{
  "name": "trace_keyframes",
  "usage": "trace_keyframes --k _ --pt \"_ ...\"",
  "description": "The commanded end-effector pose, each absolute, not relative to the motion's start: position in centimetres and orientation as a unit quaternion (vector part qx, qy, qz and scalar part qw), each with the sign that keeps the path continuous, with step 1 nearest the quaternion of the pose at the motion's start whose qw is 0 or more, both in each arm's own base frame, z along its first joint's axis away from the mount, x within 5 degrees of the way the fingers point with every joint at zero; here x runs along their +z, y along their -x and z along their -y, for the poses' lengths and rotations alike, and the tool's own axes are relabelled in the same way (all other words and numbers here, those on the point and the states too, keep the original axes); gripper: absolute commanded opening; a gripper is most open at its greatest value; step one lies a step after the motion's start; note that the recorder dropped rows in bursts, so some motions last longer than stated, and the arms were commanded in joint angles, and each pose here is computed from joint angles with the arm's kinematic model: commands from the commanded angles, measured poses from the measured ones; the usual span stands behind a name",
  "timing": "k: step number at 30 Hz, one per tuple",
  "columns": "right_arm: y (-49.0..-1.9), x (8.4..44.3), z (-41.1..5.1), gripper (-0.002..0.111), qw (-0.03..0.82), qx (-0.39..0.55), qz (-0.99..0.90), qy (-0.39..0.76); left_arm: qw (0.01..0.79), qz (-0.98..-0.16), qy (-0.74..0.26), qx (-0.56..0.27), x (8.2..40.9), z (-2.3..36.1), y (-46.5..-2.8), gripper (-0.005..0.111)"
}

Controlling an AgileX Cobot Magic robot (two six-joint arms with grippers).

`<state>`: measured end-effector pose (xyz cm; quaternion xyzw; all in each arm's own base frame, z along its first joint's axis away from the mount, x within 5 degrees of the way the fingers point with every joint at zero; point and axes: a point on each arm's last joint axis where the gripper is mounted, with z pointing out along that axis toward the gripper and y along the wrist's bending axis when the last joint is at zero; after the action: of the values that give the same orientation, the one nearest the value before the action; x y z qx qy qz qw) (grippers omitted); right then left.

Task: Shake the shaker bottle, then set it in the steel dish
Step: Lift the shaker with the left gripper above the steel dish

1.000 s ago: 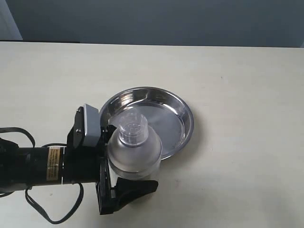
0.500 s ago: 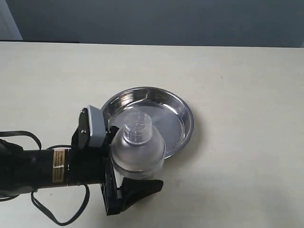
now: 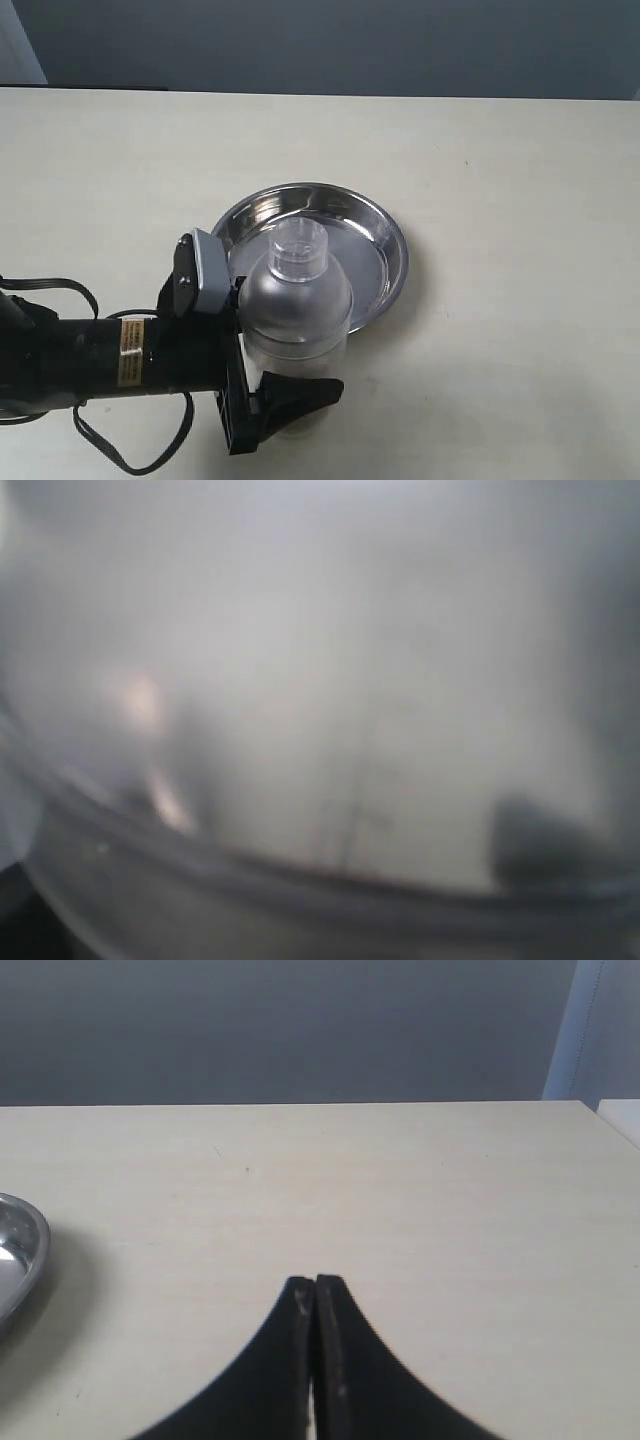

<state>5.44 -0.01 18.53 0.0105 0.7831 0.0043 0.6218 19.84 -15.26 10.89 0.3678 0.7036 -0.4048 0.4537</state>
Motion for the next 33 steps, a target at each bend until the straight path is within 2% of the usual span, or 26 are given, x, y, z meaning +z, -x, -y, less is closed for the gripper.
trace_keyframes --k 1,4,8,25,28,31,33 --pt "-5.4 18.6 0.0 -0.001 0.626 0.005 -0.78 -0.009 0.453 -0.704 -0.364 -0.408 10.9 15.3 -19.8 0.05" --pt "-5.4 18.6 0.0 -0.001 0.626 0.005 -0.78 -0.009 0.453 -0.704 -0.364 -0.408 10.9 15.3 -19.8 0.039" --pt "-5.4 18.6 0.0 -0.001 0.626 0.005 -0.78 -0.009 0.45 -0.707 -0.357 -0.412 10.9 15.3 -19.9 0.0" --pt "-5.4 18.6 0.0 -0.001 0.626 0.005 -0.78 -0.009 0.482 -0.711 -0.324 -0.396 11.9 15.0 -20.6 0.0" --pt "-5.4 18.6 0.0 -0.001 0.626 0.005 -0.78 -0.009 0.52 -0.704 -0.299 -0.381 13.3 14.8 -21.3 0.0" --pt "-5.4 18.6 0.0 -0.001 0.626 0.005 -0.78 -0.009 0.547 -0.684 -0.257 -0.408 16.1 15.0 -22.2 0.0" --pt "-5.4 18.6 0.0 -0.001 0.626 0.005 -0.78 -0.009 0.532 -0.699 -0.268 -0.395 17.4 15.2 -22.7 0.0"
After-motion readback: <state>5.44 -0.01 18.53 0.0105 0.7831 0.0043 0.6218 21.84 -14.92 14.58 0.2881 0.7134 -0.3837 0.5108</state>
